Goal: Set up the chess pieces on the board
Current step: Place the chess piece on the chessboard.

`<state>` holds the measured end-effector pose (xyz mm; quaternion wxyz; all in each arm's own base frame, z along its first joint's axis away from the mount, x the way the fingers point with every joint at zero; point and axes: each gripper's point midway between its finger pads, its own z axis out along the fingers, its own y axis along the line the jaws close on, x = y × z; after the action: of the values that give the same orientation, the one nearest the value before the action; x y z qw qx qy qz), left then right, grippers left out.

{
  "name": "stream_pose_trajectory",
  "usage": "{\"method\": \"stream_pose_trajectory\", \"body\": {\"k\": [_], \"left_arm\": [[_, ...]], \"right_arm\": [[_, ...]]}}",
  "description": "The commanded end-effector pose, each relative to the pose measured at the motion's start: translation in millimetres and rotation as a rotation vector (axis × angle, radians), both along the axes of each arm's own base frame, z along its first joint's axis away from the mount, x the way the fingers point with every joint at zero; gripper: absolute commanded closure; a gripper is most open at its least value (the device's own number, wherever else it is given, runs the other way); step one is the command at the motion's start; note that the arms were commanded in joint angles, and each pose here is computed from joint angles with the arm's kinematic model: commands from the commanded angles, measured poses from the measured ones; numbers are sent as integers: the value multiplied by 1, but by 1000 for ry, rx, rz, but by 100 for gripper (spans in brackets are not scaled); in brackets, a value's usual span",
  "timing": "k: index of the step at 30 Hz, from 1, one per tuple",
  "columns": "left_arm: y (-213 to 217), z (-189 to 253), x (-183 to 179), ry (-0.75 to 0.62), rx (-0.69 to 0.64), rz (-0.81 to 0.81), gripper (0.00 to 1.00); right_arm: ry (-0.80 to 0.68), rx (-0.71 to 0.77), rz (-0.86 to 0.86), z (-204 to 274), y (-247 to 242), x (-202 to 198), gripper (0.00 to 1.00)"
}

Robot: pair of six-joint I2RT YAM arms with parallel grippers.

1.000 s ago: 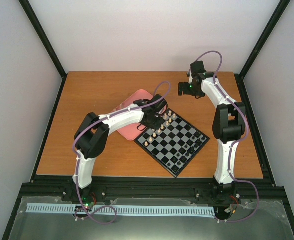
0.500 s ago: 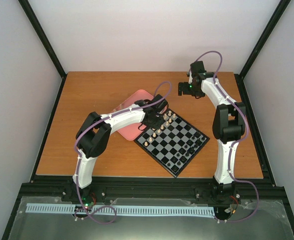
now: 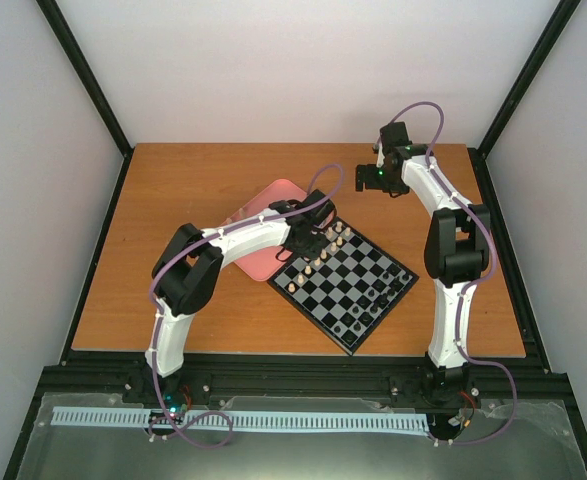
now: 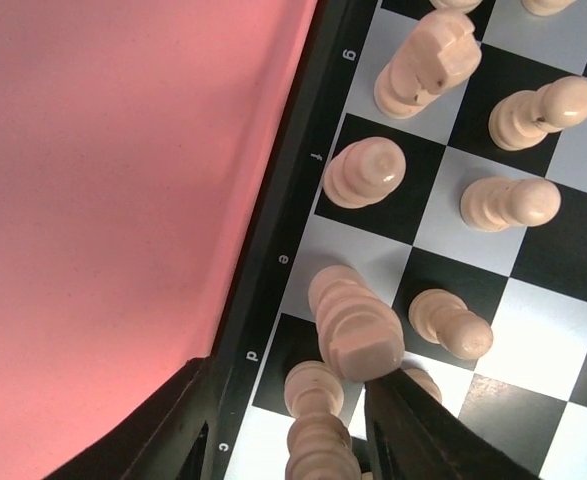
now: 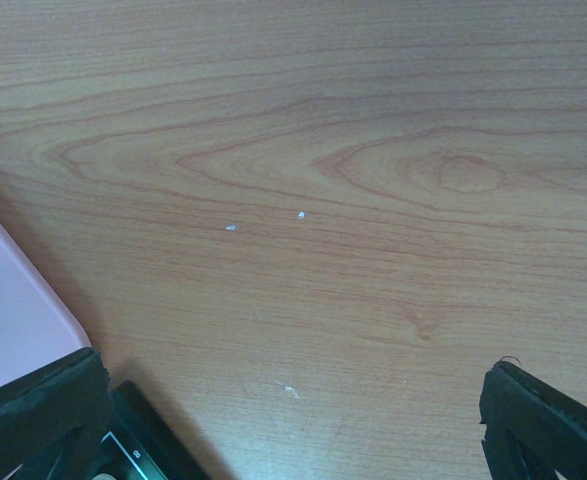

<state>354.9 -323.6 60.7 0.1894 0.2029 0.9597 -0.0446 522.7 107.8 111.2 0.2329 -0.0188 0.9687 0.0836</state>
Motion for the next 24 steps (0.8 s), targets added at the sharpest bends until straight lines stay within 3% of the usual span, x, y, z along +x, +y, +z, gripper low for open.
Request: {"method": "stream_pose_trajectory", "body": {"k": [1, 4, 6, 13, 24], "left_arm": [[3, 25, 7, -58, -4, 4, 54], [9, 41, 12, -85, -4, 19, 48], [14, 54, 15, -107, -12, 29, 37], [56, 94, 41, -178, -42, 125, 30], [163, 59, 125, -132, 27, 376, 23]], "right_arm": [[-25, 7, -2, 8, -2, 6, 0], [-25, 7, -2, 8, -2, 6, 0], [-26, 9, -1, 8, -1, 7, 0], [-28, 14, -2, 9, -1, 8, 0], [-13, 23, -2, 5, 1, 7, 0]]}}
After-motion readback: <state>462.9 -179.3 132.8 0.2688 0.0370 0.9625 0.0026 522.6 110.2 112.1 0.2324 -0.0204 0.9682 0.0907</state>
